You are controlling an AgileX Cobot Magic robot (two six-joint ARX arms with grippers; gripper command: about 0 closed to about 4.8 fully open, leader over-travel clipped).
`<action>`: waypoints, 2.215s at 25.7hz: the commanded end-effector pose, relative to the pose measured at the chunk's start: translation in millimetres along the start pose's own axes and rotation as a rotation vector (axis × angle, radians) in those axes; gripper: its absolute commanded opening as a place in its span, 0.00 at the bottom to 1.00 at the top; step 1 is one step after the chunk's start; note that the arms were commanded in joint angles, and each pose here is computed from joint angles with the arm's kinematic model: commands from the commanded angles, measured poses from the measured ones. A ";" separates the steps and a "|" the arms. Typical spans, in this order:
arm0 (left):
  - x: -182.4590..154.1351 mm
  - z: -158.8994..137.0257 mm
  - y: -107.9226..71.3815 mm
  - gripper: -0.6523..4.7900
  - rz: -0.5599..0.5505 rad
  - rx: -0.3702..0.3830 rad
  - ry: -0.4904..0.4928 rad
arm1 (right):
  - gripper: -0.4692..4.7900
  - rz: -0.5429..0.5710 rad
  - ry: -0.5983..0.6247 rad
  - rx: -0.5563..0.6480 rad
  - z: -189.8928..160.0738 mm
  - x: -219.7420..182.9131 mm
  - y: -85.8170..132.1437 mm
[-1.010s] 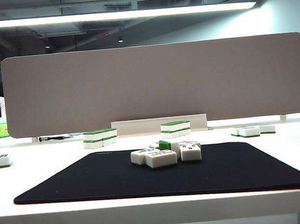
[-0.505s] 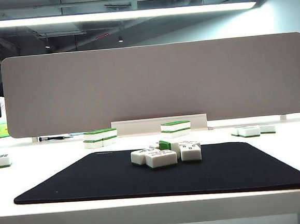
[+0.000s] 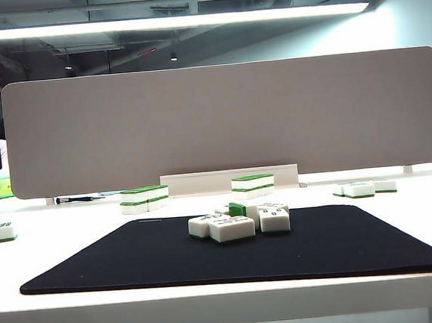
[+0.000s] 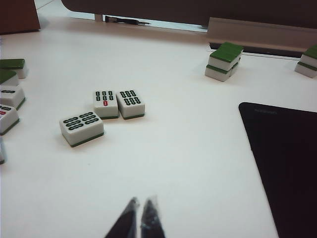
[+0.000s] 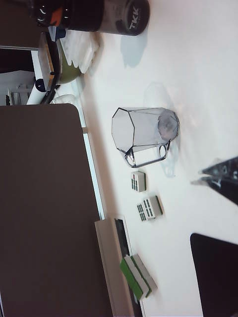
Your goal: Align six mahjong tiles in a row on the table.
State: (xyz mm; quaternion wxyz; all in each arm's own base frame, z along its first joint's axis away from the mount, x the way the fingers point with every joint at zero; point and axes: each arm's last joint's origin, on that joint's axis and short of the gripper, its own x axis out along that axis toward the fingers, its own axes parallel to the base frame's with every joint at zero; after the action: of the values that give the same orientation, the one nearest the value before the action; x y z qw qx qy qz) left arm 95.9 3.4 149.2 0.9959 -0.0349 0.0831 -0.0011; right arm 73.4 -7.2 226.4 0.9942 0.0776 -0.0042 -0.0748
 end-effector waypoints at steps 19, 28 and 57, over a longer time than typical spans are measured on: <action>0.1 -1.1 0.2 0.15 -0.001 -0.001 0.010 | 0.09 0.278 0.139 -0.001 69.3 -73.2 13.1; 0.1 -1.1 0.2 0.15 0.000 -0.001 0.010 | 0.09 0.359 0.204 0.008 86.7 -111.3 15.0; -21.2 47.6 -11.4 0.15 -0.265 -0.116 -0.062 | 0.09 0.690 0.422 0.086 87.6 -161.7 20.2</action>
State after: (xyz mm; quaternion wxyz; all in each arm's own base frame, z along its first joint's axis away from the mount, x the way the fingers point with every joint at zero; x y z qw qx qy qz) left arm 85.0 -4.0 193.7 0.9865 -0.1013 0.0453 -0.1206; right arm -82.2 22.9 316.2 0.9341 0.1322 0.1842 0.2756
